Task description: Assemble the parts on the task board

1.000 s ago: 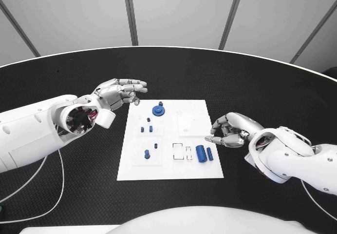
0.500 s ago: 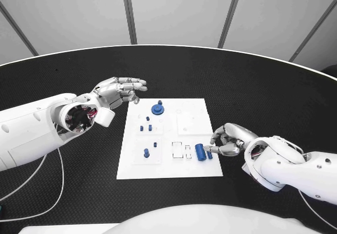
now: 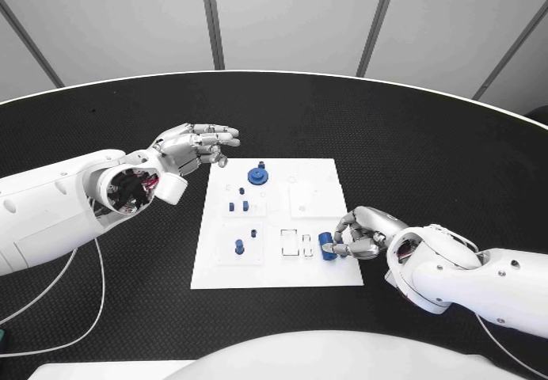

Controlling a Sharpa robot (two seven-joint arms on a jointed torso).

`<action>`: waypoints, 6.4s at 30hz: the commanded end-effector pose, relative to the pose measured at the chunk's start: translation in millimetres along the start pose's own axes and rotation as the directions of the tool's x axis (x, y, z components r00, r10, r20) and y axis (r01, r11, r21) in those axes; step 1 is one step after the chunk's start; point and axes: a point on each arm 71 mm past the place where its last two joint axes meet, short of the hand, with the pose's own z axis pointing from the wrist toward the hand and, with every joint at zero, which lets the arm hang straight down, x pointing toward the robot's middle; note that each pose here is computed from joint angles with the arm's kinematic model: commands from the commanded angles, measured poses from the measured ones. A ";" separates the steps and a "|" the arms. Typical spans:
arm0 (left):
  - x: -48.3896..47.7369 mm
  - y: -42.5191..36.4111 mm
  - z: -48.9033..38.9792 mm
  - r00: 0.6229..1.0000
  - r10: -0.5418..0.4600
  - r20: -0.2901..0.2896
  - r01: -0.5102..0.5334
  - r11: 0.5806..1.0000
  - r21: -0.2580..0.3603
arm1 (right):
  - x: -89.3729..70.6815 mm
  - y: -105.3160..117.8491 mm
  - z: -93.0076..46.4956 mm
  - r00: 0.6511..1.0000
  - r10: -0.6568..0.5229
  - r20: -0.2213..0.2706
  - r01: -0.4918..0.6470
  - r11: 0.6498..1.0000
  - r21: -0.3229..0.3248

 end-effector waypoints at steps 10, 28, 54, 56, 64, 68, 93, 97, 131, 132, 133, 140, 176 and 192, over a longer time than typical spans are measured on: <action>-0.4 0.0 -0.7 1.000 0.000 0.002 0.000 1.000 -0.001 | 3.6 1.5 4.0 1.000 -0.014 -0.020 0.014 1.000 0.006; -0.3 0.1 -1.9 1.000 0.000 0.001 0.000 1.000 -0.004 | 10.1 4.0 14.2 0.998 -0.034 -0.047 0.035 0.999 0.025; -0.9 -0.1 -3.0 1.000 0.000 0.003 0.000 1.000 -0.004 | 9.6 10.5 8.9 1.000 0.007 -0.005 -0.007 1.000 0.000; -1.1 -0.1 -2.7 1.000 0.000 0.004 0.000 1.000 -0.004 | 7.7 12.1 4.6 1.000 0.020 0.008 -0.020 1.000 -0.009; 0.8 0.3 0.7 1.000 0.000 -0.004 0.000 1.000 -0.004 | 3.3 22.3 -11.3 0.998 0.060 0.030 -0.059 0.997 -0.047; 2.4 0.5 2.4 1.000 -0.001 -0.009 0.001 1.000 -0.004 | 7.1 28.1 -9.6 0.998 0.055 0.006 -0.055 0.997 -0.057; 3.7 0.7 3.2 1.000 -0.001 -0.012 0.001 1.000 -0.005 | 26.1 55.1 13.9 0.997 0.049 -0.061 -0.054 0.995 -0.082; 4.0 0.7 3.3 1.000 -0.001 -0.013 0.001 1.000 -0.006 | 27.3 55.4 17.4 0.997 0.043 -0.065 -0.048 0.996 -0.076; 3.1 0.6 1.3 1.000 -0.001 -0.007 0.001 1.000 -0.007 | 28.1 58.3 30.0 0.998 0.039 -0.050 -0.042 0.997 -0.064; 3.1 0.6 1.3 1.000 -0.001 -0.007 0.001 1.000 -0.007 | 28.2 58.5 29.9 0.998 0.039 -0.051 -0.042 0.997 -0.065; 3.0 0.6 1.2 1.000 -0.001 -0.007 0.001 1.000 -0.007 | 28.3 58.9 29.8 0.998 0.039 -0.052 -0.042 0.997 -0.066; 3.1 0.6 1.0 1.000 -0.001 -0.006 0.001 1.000 -0.008 | 27.8 59.6 28.7 0.998 0.043 -0.049 -0.046 0.996 -0.074; 2.0 0.6 0.9 1.000 0.000 -0.004 0.000 1.000 -0.007 | 24.8 51.5 26.3 0.998 0.023 -0.062 -0.029 0.995 -0.091; -1.0 0.4 -0.7 1.000 0.001 0.005 -0.001 1.000 -0.009 | 23.9 53.9 16.3 0.996 0.015 -0.087 -0.027 0.991 -0.131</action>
